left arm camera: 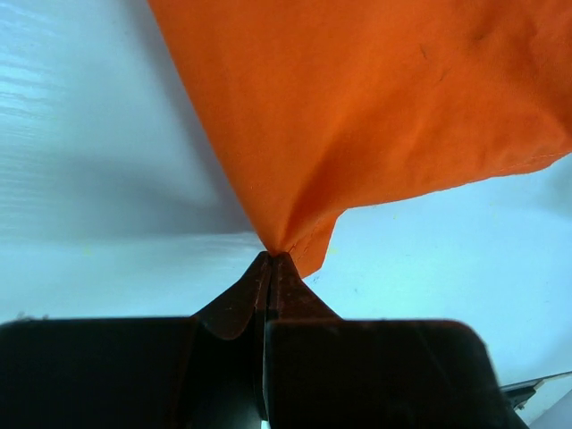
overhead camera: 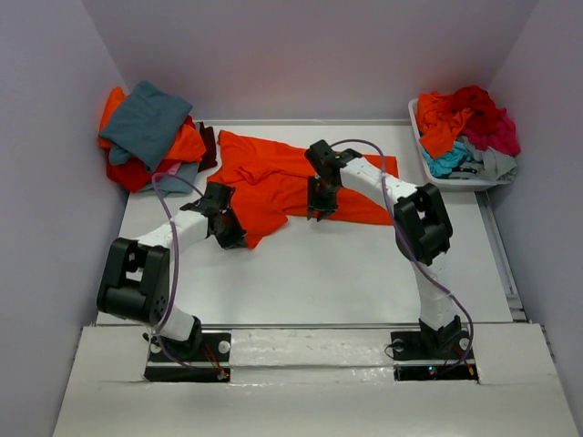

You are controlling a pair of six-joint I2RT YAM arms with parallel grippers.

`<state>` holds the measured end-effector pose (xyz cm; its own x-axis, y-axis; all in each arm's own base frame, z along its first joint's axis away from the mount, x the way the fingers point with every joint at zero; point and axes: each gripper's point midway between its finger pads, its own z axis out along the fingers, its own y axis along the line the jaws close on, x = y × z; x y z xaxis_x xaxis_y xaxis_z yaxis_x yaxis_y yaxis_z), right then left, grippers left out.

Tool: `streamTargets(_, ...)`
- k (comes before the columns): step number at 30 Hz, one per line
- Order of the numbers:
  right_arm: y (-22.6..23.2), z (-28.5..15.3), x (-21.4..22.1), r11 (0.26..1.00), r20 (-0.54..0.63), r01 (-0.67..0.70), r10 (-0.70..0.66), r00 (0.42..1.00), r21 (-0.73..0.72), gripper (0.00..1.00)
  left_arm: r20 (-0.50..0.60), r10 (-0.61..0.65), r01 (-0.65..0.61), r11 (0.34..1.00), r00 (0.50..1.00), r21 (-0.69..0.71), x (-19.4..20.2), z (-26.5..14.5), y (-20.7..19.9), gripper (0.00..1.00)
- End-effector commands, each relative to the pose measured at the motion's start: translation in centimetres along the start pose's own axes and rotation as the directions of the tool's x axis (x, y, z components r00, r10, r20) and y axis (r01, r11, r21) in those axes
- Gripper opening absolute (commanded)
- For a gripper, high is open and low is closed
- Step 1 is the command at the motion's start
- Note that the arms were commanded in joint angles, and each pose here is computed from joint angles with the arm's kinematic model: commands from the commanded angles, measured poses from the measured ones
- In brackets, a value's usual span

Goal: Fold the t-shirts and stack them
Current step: Grap the side of the flattened tshirt closest away from the robot with both arms

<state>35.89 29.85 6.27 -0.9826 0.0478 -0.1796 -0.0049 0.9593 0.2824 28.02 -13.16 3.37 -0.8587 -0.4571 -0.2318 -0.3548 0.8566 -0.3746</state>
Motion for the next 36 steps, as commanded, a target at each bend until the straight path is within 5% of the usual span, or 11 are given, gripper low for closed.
streamTargets(1, -3.3, -2.1, -0.7, 0.992, 0.065, -0.095, 0.09, 0.994, 0.087, 0.39, 0.032, 0.014, -0.014, 1.0, 0.999, -0.004, -0.6, -1.6, 0.0, 0.06)
streamTargets(36, -21.3, -6.5, 0.9, 0.815, 0.259, -0.48, 0.412, 0.874, 0.325, 0.4, 0.116, -0.015, 0.017, 1.0, 0.993, -0.009, -3.7, -5.0, 2.6, 0.06)
